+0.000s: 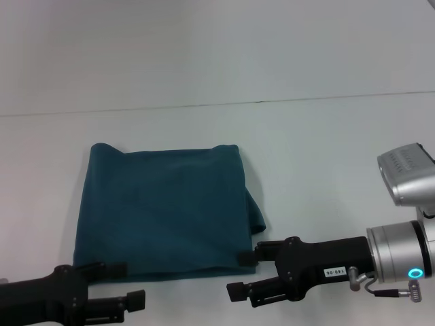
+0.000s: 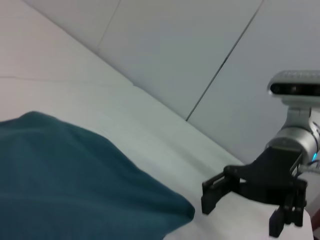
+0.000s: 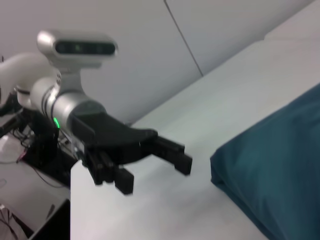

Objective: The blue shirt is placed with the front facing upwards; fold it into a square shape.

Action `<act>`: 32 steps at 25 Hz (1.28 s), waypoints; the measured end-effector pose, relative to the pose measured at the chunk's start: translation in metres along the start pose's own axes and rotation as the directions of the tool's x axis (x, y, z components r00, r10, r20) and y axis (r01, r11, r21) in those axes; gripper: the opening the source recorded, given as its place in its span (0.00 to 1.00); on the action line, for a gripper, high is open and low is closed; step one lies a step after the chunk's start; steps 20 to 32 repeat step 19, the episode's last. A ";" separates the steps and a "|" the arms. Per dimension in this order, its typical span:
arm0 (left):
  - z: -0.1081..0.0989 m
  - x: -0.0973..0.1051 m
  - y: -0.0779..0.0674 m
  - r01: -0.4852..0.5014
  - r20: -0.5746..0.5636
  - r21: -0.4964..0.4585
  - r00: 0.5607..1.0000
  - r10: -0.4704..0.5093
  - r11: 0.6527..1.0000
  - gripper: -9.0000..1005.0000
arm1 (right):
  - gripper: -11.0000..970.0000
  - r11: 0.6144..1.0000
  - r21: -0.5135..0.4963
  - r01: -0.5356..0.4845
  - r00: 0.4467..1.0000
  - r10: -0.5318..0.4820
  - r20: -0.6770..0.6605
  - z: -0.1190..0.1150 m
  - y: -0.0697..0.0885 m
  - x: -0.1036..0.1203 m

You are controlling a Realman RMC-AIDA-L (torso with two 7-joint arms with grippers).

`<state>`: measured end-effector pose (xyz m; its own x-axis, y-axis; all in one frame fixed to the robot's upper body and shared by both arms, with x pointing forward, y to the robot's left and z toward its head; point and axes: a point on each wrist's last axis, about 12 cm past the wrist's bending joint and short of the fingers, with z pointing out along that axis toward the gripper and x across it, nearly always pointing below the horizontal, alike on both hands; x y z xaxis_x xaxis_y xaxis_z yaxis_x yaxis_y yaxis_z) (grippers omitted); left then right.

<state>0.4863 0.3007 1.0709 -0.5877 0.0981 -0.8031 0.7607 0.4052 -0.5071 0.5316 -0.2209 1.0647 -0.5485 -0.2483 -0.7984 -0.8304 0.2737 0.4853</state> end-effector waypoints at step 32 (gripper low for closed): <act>0.006 0.001 0.004 0.005 -0.020 -0.022 1.000 -0.005 1.000 0.90 | 0.92 1.000 -0.005 -0.025 0.999 0.025 0.025 -0.002 0.001 0.002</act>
